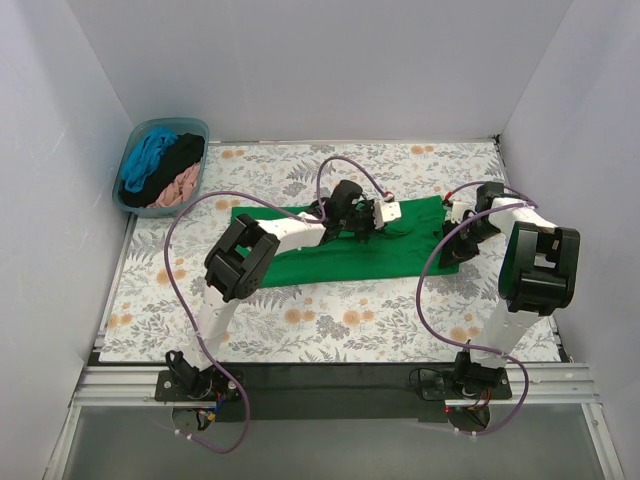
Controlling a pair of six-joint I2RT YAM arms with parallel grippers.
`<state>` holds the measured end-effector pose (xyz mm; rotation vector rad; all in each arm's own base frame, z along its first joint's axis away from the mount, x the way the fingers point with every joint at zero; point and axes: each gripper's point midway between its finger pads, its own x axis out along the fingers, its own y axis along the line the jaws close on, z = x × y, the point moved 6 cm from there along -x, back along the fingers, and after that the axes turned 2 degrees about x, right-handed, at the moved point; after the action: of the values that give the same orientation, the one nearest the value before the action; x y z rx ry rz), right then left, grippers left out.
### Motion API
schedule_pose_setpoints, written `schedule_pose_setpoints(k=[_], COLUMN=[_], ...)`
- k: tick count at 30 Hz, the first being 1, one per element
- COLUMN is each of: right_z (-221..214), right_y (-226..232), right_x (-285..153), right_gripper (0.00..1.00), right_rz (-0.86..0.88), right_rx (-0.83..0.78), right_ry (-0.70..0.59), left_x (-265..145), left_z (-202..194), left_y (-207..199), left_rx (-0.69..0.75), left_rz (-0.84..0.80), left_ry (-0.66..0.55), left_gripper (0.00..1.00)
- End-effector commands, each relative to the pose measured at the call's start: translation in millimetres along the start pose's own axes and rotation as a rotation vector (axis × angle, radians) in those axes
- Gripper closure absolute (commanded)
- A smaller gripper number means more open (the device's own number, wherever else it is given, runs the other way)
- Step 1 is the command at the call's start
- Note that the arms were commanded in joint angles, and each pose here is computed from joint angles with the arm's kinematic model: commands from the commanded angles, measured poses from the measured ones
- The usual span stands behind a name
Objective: Fold and stack the t-shirts
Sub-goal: Fold the tshirt
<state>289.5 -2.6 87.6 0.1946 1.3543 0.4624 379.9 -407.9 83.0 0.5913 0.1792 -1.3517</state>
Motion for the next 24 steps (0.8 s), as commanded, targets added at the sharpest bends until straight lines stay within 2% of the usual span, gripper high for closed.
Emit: schedule_pose_setpoints(k=[1,7,9,13,22,24], right_z=[0.6,1.8,2.5,2.7,9.3,11.7], right_y=[-2.5,-3.8,-3.9,-4.2,-4.4,-4.2], right_x=[0.4,0.7,0.9,1.4,-3.9,-5.2], right_gripper=[0.81,0.81,0.81,0.81,0.83,0.83], right_rz=[0.001,-0.004,-0.003,-0.003,-0.018,-0.018], right_rx=[0.000,0.001,0.001,0.003,-0.008,-0.010], right_ry=[-0.001,0.001,-0.001,0.000,-0.021,-0.028], left_x=[-14.0,-18.9,-20.5,-27.7,-62.2,-67.4], left_z=[21.0,10.5,6.3,1.2,-10.8,-8.3], left_y=[28.1,36.2,39.5,51.4,67.4,65.9], left_rx=[0.003,-0.029,-0.041,-0.102,-0.192,-0.212], left_rz=[0.082,0.133,0.158,0.213,0.266,0.237], left_ry=[-0.048,-0.016,0.001,0.013,0.052,0.045], left_gripper=[1.00,0.97,0.92,0.71,0.69,0.65])
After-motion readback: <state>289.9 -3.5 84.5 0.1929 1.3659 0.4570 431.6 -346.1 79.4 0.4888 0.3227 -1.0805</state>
